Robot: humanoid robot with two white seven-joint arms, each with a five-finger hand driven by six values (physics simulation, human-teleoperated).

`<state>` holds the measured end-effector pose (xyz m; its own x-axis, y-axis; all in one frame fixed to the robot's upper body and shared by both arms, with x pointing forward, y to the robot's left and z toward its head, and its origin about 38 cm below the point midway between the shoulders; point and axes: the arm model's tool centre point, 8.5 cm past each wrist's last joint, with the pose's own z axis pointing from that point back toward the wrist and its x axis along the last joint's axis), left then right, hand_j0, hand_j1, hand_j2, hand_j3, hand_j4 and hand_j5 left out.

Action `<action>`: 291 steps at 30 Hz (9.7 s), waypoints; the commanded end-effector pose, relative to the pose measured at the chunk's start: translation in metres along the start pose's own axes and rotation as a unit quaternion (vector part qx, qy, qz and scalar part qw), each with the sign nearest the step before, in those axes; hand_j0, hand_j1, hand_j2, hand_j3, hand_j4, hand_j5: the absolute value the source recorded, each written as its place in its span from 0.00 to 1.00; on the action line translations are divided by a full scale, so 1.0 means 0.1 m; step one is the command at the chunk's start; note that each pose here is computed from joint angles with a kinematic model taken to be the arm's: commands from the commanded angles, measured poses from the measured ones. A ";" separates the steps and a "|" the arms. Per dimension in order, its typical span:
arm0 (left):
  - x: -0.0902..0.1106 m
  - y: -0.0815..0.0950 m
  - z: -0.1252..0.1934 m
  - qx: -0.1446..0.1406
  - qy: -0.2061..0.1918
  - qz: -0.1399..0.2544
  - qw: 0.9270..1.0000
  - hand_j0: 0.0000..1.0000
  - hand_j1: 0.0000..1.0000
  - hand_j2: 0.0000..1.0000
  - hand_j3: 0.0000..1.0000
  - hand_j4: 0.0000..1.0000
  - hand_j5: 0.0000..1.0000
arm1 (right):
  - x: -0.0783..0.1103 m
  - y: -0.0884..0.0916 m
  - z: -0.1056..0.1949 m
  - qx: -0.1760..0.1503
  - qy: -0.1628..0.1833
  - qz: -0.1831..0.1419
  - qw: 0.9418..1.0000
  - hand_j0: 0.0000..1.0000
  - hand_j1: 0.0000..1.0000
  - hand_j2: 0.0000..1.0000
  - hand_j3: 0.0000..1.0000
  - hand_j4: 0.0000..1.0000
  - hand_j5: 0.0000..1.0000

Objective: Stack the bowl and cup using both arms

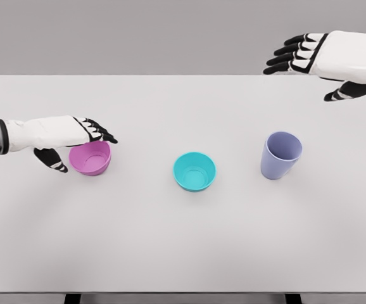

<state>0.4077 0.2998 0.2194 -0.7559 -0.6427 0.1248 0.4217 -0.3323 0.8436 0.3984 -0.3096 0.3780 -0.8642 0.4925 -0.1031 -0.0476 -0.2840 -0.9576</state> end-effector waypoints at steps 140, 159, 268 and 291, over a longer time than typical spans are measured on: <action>0.84 0.44 -0.70 0.063 -0.123 -0.066 0.988 0.73 0.73 0.73 0.73 0.73 0.73 | -0.06 0.16 0.36 0.020 0.043 -0.013 0.999 1.00 1.00 1.00 1.00 1.00 1.00; 1.22 0.55 -1.11 0.073 -0.160 -0.089 0.980 0.73 0.73 0.73 0.73 0.73 0.73 | 0.20 0.52 -0.07 0.059 -0.017 -0.020 0.998 1.00 1.00 1.00 1.00 1.00 1.00; -0.01 0.03 0.52 0.152 -0.157 0.202 0.955 1.00 1.00 1.00 1.00 1.00 1.00 | 0.05 1.35 -0.55 0.169 -0.029 -0.077 0.982 0.78 0.78 0.78 0.78 0.78 0.78; 0.00 0.04 0.50 0.153 -0.160 0.202 0.954 1.00 1.00 1.00 1.00 1.00 1.00 | 0.10 0.82 -0.69 0.111 -0.046 -0.030 0.992 0.55 0.55 0.55 0.55 0.55 0.55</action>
<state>0.3840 0.3335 0.2481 -0.7001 -0.4191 0.5781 0.5797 0.1390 0.8029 0.4241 -0.2767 0.2757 -0.8897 0.4564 -0.0119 -0.2162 -0.4442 -0.8694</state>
